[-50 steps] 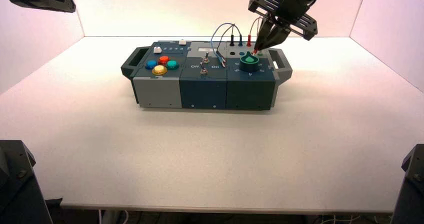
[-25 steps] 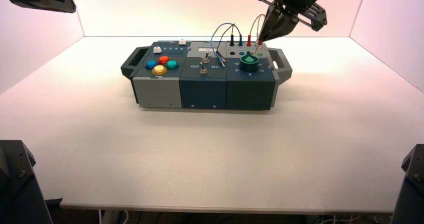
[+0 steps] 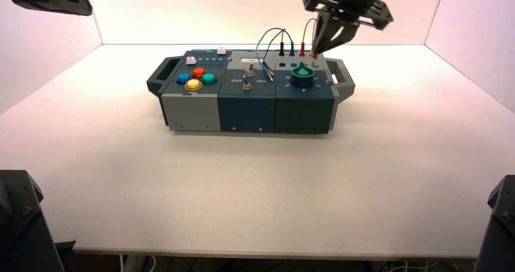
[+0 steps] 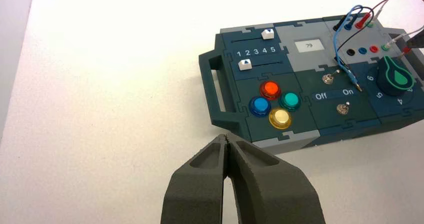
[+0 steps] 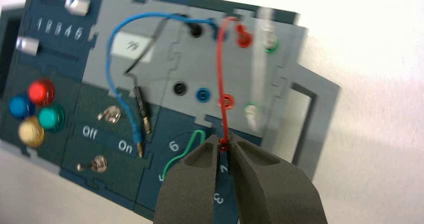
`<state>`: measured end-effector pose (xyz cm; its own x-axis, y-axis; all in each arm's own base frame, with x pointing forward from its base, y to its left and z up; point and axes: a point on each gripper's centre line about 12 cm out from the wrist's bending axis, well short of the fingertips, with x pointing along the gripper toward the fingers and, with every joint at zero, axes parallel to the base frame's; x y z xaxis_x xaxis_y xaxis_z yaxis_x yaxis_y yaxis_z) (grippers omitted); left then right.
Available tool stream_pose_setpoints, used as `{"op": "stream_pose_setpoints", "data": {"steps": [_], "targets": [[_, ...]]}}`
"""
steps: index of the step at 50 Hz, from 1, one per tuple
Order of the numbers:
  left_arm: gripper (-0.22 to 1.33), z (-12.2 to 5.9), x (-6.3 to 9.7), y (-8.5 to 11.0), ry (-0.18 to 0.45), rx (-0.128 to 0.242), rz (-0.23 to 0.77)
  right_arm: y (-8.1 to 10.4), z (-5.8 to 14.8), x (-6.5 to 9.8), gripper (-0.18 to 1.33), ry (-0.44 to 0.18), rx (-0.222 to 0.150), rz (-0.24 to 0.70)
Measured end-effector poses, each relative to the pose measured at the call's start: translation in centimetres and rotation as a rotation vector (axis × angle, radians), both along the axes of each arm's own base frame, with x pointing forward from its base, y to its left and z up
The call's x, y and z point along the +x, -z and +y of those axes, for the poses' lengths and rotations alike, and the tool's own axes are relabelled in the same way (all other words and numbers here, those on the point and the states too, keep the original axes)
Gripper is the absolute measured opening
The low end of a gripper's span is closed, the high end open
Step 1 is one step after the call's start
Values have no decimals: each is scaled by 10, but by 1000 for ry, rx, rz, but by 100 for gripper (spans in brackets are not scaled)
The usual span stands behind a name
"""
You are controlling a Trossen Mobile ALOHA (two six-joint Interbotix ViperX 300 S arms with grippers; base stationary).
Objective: Insert the red wire.
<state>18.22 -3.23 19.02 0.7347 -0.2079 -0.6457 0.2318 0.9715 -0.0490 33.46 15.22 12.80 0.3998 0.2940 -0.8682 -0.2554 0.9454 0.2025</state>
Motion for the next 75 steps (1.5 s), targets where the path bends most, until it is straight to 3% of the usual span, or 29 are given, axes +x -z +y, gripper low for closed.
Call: {"op": "stream_pose_setpoints", "data": {"steps": [7,12,25,33,39,46,62,75], "targets": [[-16,-2,0,-3,10,-2,-7,-2,7,0,2,-54,-32,-27],[-16,-9,-1,-8,50,-4,-29,-3,6,1,3,-78,-56,-40],[-16,-35,-14,-17,224,-1,-43,-3,4,2,3,-108,-88,-55],[-16,-52,-17,-22,367,44,-20,-6,5,5,3,-139,-112,-80],[-16,-57,-15,-23,423,75,9,-9,6,8,3,-157,-122,-95],[-16,-60,-11,-20,441,92,29,-8,11,11,2,-179,-137,-102],[-16,-60,3,-20,390,88,-34,-1,17,15,2,-195,-143,-115],[-16,-61,6,-14,390,94,-11,6,17,17,2,-208,-160,-124]]}}
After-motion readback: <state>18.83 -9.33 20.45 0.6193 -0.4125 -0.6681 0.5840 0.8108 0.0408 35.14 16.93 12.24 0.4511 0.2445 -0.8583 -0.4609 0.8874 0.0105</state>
